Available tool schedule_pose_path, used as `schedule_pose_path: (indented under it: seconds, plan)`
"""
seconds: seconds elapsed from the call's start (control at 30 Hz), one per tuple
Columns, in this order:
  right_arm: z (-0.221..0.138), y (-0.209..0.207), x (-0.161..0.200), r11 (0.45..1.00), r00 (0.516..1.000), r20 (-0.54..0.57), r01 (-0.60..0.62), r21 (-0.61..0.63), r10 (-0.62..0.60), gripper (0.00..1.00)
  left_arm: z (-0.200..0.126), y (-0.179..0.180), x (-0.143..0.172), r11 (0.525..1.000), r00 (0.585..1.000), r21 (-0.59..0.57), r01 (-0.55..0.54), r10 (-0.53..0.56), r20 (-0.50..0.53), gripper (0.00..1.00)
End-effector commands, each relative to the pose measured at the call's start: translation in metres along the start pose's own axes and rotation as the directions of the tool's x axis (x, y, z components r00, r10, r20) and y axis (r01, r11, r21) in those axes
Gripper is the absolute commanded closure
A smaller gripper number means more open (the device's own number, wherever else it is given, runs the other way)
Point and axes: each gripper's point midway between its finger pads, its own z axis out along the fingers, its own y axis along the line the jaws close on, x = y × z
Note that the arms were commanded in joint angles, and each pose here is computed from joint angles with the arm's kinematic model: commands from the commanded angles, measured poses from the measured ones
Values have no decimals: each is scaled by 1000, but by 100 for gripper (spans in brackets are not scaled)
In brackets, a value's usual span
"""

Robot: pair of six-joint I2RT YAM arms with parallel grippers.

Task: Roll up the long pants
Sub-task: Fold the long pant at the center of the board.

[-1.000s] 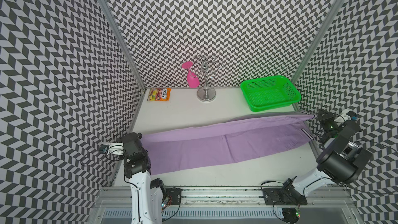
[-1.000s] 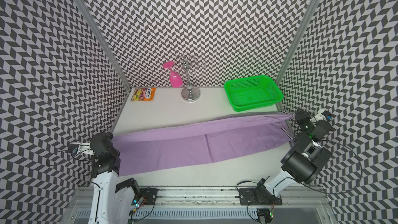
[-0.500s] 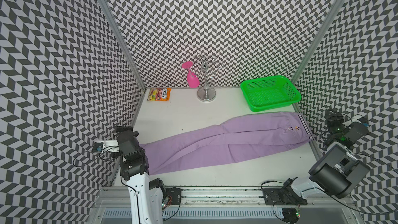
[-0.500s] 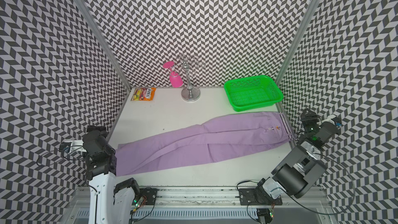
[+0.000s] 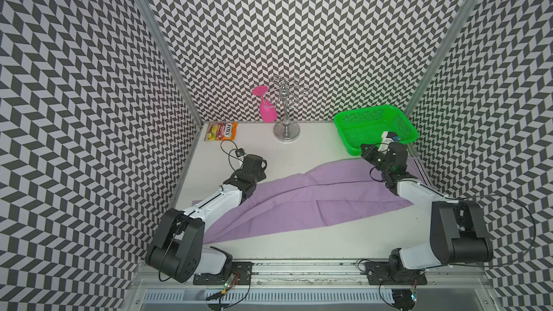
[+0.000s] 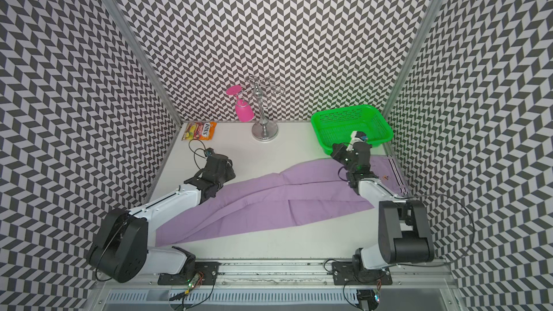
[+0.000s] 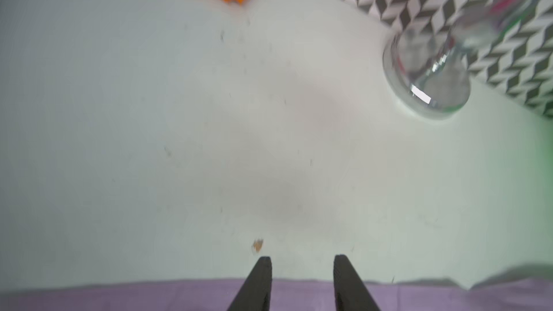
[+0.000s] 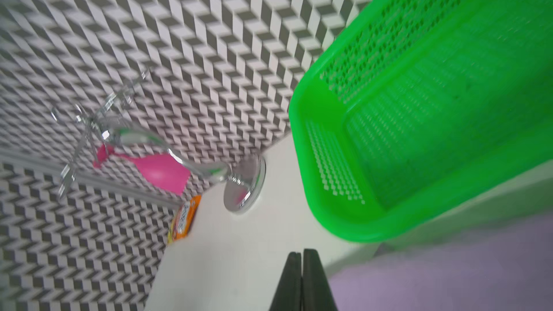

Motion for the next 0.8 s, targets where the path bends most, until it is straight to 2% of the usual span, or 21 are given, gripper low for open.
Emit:
schedule_pose_path:
  seconds: [0.0, 0.13, 0.3, 0.4, 0.5, 0.63, 0.77]
  plan:
    - [4, -19, 54, 989, 991, -95, 107, 97, -98, 96, 4, 14, 38, 1000, 995, -16, 15, -16, -99, 63]
    - [9, -23, 117, 974, 954, -243, 203, 101, -173, 100, 14, 35, 77, 998, 982, -52, 19, -28, -184, 61]
    - [24, -27, 159, 956, 898, -371, 284, 75, -237, 100, 32, 39, 99, 997, 960, -75, 6, -26, -278, 61]
    - [34, -28, 177, 953, 864, -441, 297, 57, -243, 100, 39, 38, 106, 997, 955, -77, 11, -33, -296, 61]
    - [37, -25, 185, 963, 863, -454, 267, 41, -221, 100, 45, 41, 93, 994, 966, -107, -3, -25, -257, 59]
    - [47, -14, 184, 980, 882, -437, 200, 15, -173, 100, 66, 43, 44, 990, 986, -142, -2, -22, -167, 58]
    - [65, 12, 177, 993, 893, -434, 106, -50, -118, 100, 95, 47, 5, 984, 991, -180, 15, -39, -130, 60]
